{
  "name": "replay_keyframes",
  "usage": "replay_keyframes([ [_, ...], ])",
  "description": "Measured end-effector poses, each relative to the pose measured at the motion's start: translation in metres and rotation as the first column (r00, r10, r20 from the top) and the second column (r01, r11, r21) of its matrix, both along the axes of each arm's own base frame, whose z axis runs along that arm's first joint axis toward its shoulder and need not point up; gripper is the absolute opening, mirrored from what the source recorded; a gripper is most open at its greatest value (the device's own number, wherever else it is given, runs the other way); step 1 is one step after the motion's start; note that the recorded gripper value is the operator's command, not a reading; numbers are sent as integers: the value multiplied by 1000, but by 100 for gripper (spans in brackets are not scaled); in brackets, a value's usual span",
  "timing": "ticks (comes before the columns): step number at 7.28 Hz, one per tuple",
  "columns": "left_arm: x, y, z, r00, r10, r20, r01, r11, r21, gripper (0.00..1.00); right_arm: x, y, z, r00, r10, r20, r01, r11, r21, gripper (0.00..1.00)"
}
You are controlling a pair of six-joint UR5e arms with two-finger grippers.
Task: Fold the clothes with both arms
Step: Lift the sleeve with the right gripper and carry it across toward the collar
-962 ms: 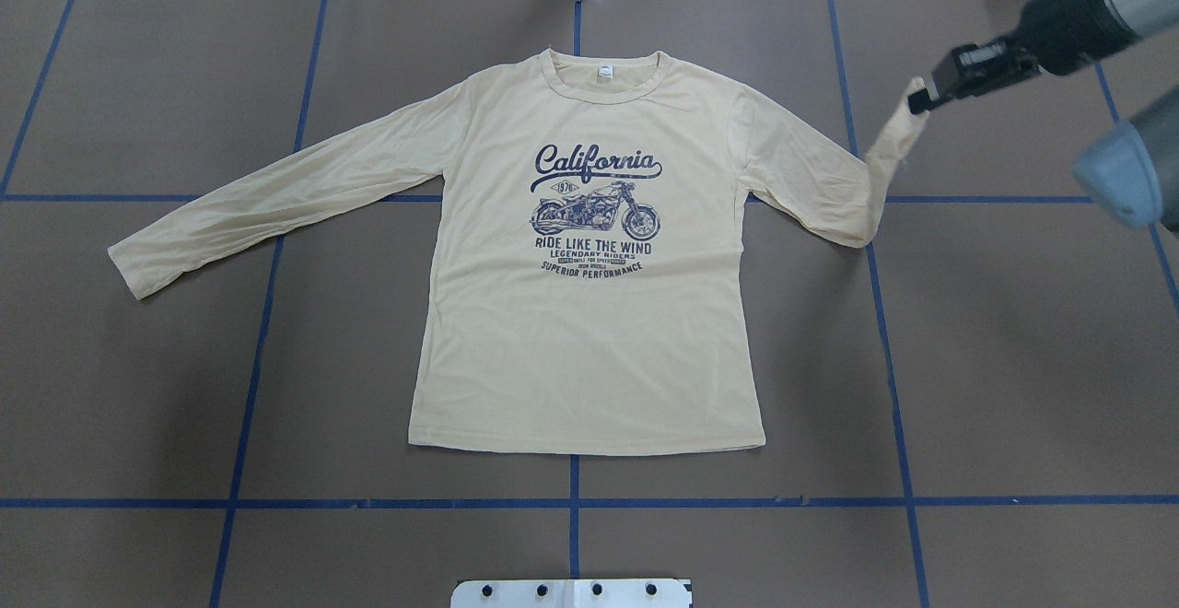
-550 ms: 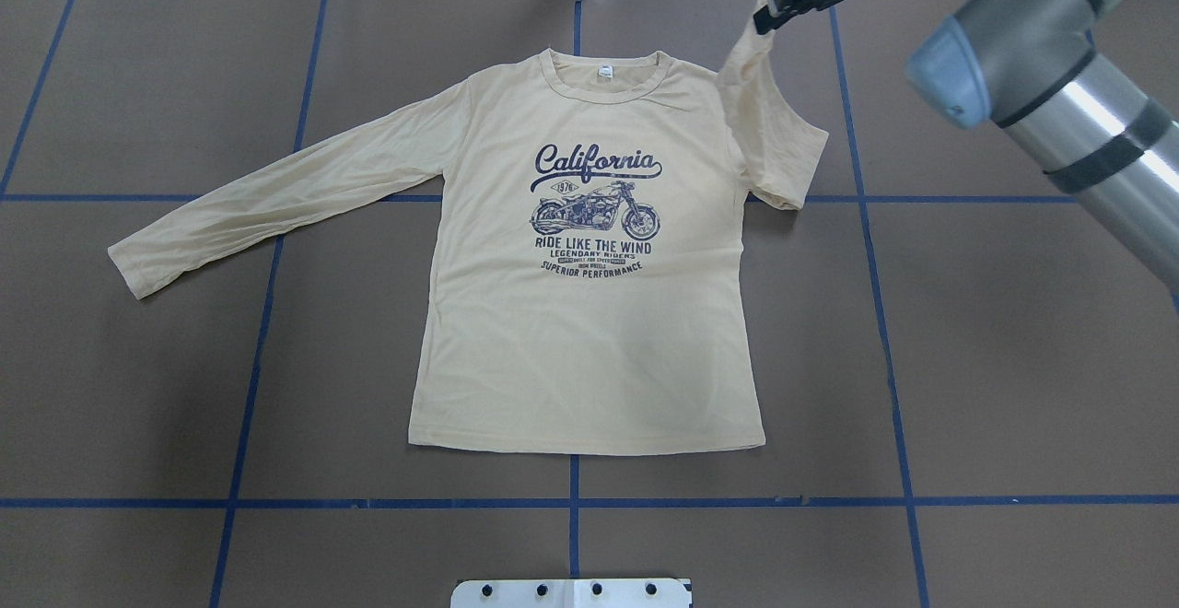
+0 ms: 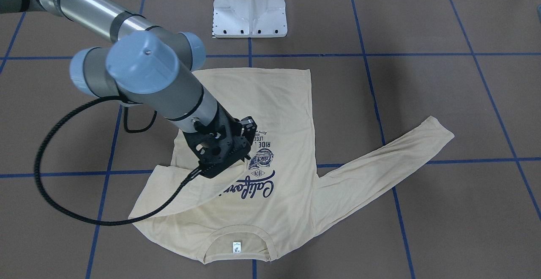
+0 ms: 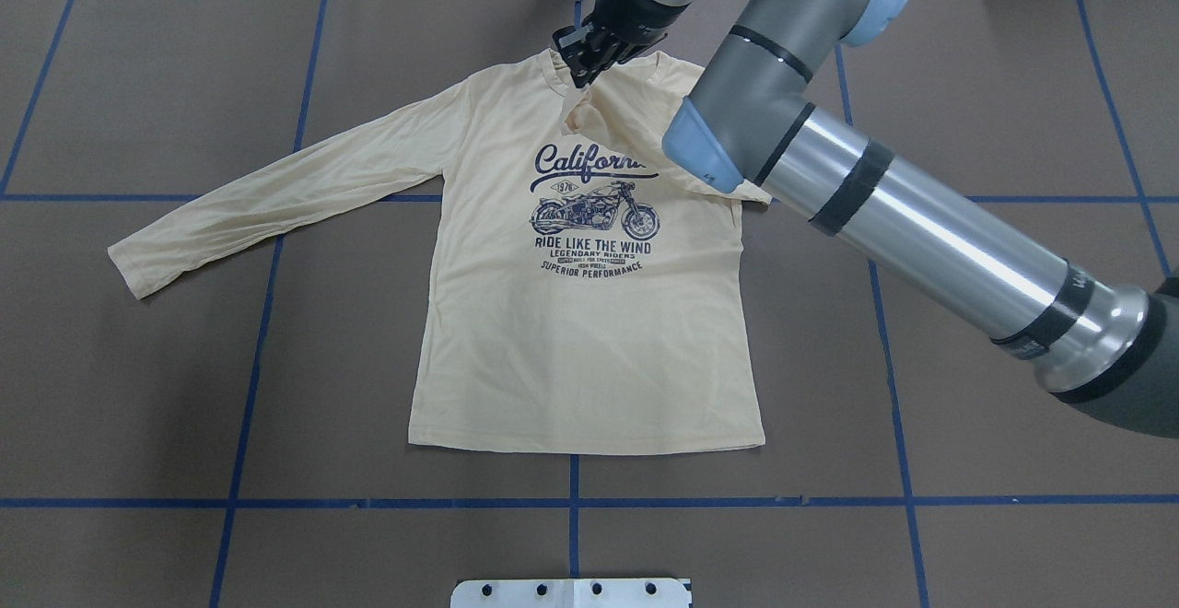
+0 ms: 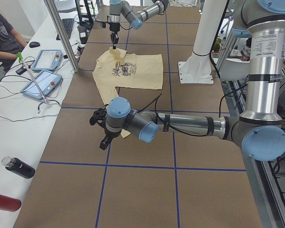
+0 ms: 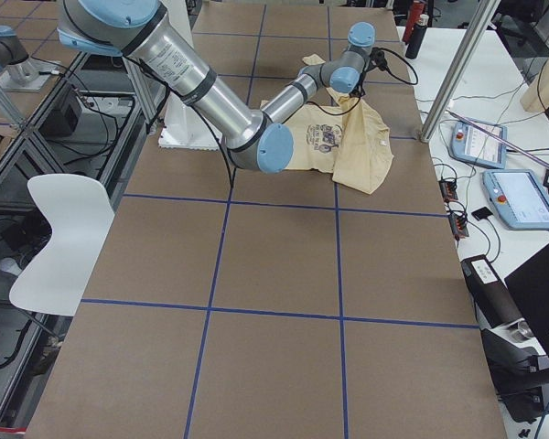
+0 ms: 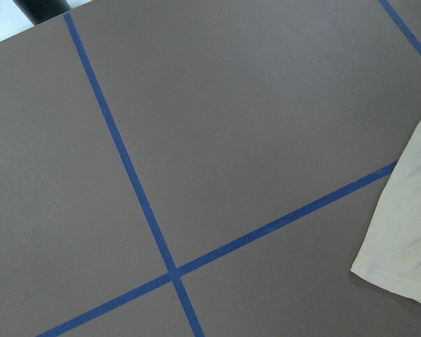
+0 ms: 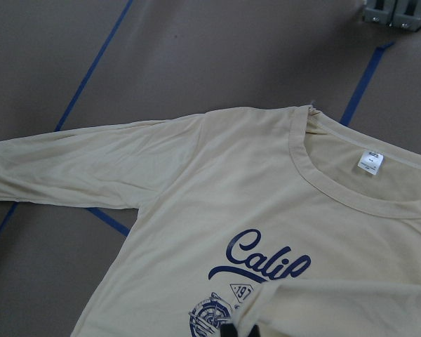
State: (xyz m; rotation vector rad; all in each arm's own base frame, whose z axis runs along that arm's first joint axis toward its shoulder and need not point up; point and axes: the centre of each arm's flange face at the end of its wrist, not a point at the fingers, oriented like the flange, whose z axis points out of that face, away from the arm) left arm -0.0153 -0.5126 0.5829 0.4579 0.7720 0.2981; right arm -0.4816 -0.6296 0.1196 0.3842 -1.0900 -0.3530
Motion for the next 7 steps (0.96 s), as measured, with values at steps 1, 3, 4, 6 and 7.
replay_keyframes([
  [1, 0, 0, 0, 1000, -2, -1, 2, 1000, -4, 100, -26, -1, -4, 999, 22, -34, -22, 1000, 9, 0],
  [3, 0, 0, 0, 1000, -8, -5, 8, 1000, -12, 100, -56, -6, 2, 992, 85, -89, -82, 996, 40, 0],
  [4, 0, 0, 0, 1000, -9, -6, 9, 1000, -12, 100, -65, -7, 4, 989, 124, -85, -117, 990, 79, 0],
  [6, 1, -1, 0, 1000, -9, -6, 9, 1000, -12, 100, -85, 1, 1, 973, 227, -43, -216, 961, 172, 99],
  [7, 1, -1, 0, 1000, -10, -6, 10, 1000, -12, 100, -93, 7, -5, 957, 289, -10, -283, 943, 175, 99],
])
